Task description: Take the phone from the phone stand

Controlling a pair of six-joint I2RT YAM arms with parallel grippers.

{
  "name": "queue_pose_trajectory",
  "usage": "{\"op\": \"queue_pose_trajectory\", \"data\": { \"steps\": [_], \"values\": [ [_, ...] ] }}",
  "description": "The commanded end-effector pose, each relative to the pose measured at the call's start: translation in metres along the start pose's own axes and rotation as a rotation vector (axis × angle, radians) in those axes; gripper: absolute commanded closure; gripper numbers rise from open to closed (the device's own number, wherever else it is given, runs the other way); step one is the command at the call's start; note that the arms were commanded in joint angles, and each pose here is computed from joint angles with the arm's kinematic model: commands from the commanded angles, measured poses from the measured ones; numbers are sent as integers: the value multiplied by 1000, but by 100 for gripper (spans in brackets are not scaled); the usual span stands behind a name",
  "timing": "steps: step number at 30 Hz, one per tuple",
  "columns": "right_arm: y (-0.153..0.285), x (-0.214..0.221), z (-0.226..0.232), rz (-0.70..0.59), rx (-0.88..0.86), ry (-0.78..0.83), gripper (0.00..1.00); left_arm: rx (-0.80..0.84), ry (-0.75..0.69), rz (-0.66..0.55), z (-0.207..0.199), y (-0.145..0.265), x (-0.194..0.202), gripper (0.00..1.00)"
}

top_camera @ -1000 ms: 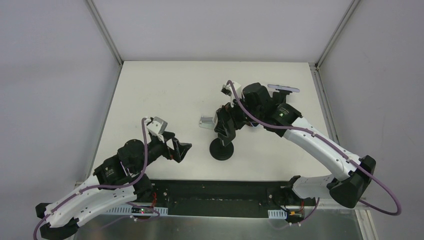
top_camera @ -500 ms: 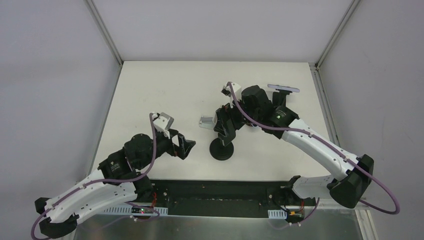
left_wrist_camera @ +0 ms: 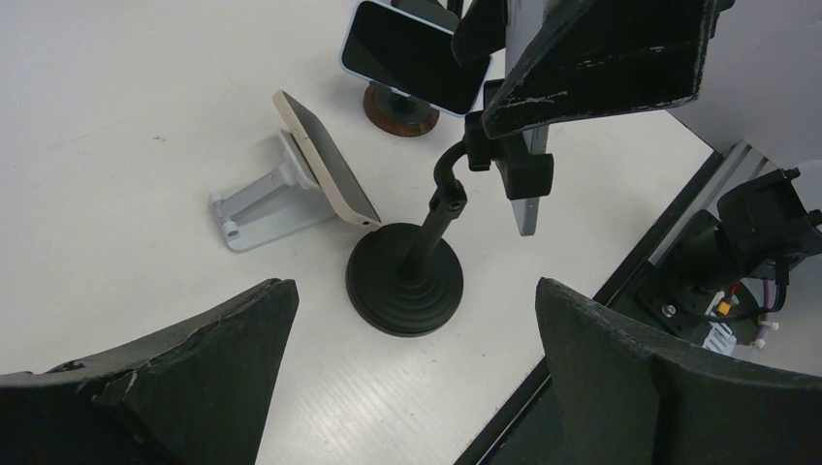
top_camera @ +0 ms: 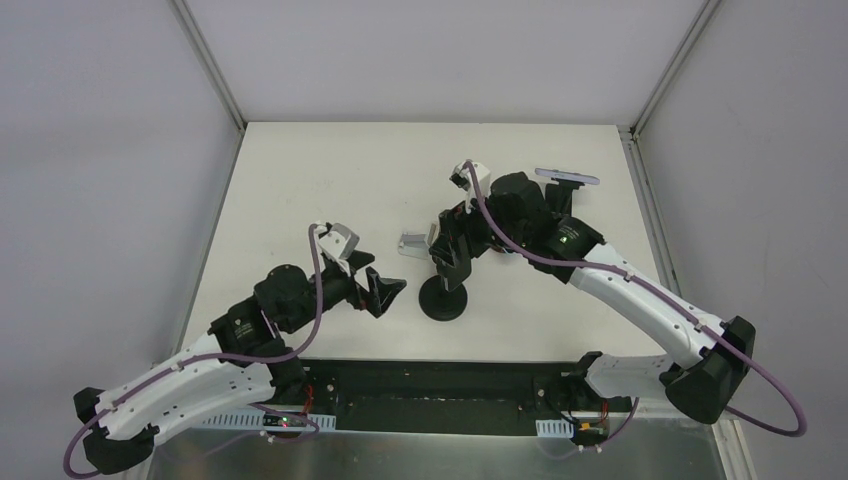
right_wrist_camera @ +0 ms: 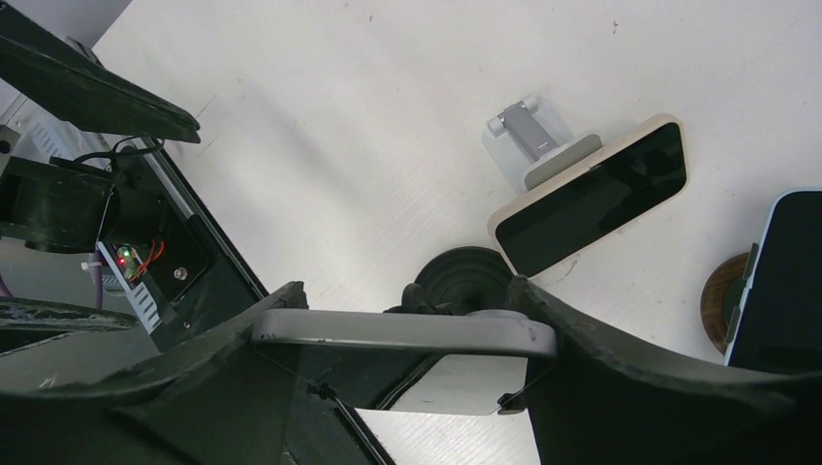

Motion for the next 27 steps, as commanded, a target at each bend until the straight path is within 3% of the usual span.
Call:
{"op": "queue_pose_trajectory", "data": {
  "steps": [1, 3, 7, 9, 17, 27],
  "values": [
    [9, -10, 7, -68, -38, -9, 41, 67, -29, -40, -9, -11, -8, 0],
    [9, -9, 7, -69, -38, -15, 48, 88, -31, -36, -13, -17, -8, 0],
    [11, -8, 7, -89, -30, -20, 76, 128, -34, -54, -20, -33, -9, 0],
    [13, -9, 8, -102, -30, -21, 84, 143, -30, -60, -23, -42, -6, 0],
    [14, -9, 13, -121, -33, -31, 89, 247, 33, -143, -37, -68, -4, 0],
    [13, -10, 18, -130, -60, -40, 93, 266, -14, -178, -36, -85, 7, 0]
  ]
}}
Point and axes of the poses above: each gripper's point midway between its finger pads, its own y axis back along the fingers, its own z axis along the line the jaws close on, x = y × z, the point moved 7 cm from there along y, back along the fingers, and after that the axes turned 4 degrees about y, right-handed, at the moved point
